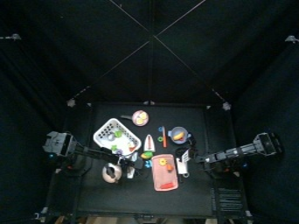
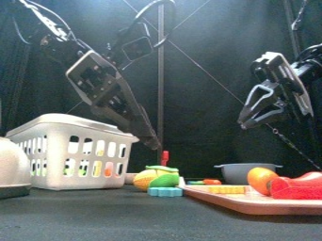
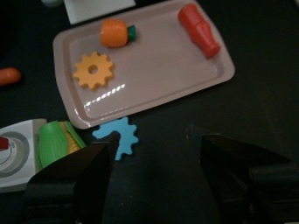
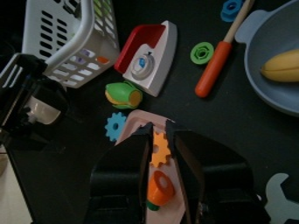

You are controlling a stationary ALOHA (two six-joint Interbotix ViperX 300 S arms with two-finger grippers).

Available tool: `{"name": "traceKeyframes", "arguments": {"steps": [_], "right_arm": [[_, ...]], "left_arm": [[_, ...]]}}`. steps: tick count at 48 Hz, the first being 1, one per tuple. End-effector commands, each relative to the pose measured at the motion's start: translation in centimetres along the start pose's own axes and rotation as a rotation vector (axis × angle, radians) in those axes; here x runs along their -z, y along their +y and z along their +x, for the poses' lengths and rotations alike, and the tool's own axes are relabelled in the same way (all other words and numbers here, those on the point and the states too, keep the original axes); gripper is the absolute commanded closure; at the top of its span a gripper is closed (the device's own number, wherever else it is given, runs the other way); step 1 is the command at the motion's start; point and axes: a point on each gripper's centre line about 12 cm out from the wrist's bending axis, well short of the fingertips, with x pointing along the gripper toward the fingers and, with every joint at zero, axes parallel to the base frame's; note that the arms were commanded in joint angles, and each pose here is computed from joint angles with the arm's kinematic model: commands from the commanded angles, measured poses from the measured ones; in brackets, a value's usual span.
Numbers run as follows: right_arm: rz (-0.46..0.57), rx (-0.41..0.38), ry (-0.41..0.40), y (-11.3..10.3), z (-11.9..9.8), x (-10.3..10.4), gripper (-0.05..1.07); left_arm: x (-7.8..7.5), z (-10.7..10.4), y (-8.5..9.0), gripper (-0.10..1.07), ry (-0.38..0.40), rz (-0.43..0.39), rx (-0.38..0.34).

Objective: Grab blue gear

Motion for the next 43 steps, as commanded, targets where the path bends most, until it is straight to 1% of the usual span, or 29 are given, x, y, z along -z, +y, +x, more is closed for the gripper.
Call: {"name": "traceKeyframes", "arguments": {"steps": [1, 6, 15, 25, 36, 43], "right_arm": [[-0.001, -0.006, -0.002, 0.7, 0.2, -0.1, 0.41], [-0.007, 0.011, 0.006, 0.6, 0.6, 0.2, 0.41], [-0.019, 0.015, 0.008, 0.9, 1.0, 0.3, 0.41], [-0.018, 0.02, 0.007, 0.8, 1.0, 0.2, 0.41], [-0.022, 0.03, 0.012, 0.6, 1.2, 0.4, 0.41], [-0.026, 0.039, 0.014, 0.5, 1.4, 0.5, 0.41]], "left_arm": [[-1.4, 0.5, 0.3, 0.02, 0.029, 0.01, -0.017], [-1.2, 1.2, 0.5, 0.02, 0.085, 0.023, -0.03], [-0.9, 2.3, 0.9, 0.01, 0.114, 0.038, -0.038], [-1.2, 3.0, 1.3, 0.01, 0.109, 0.035, -0.044], [-0.5, 3.7, 2.5, 0.01, 0.132, 0.013, -0.064], [-0.4, 3.9, 3.1, 0.01, 0.133, 0.004, -0.073]]}}
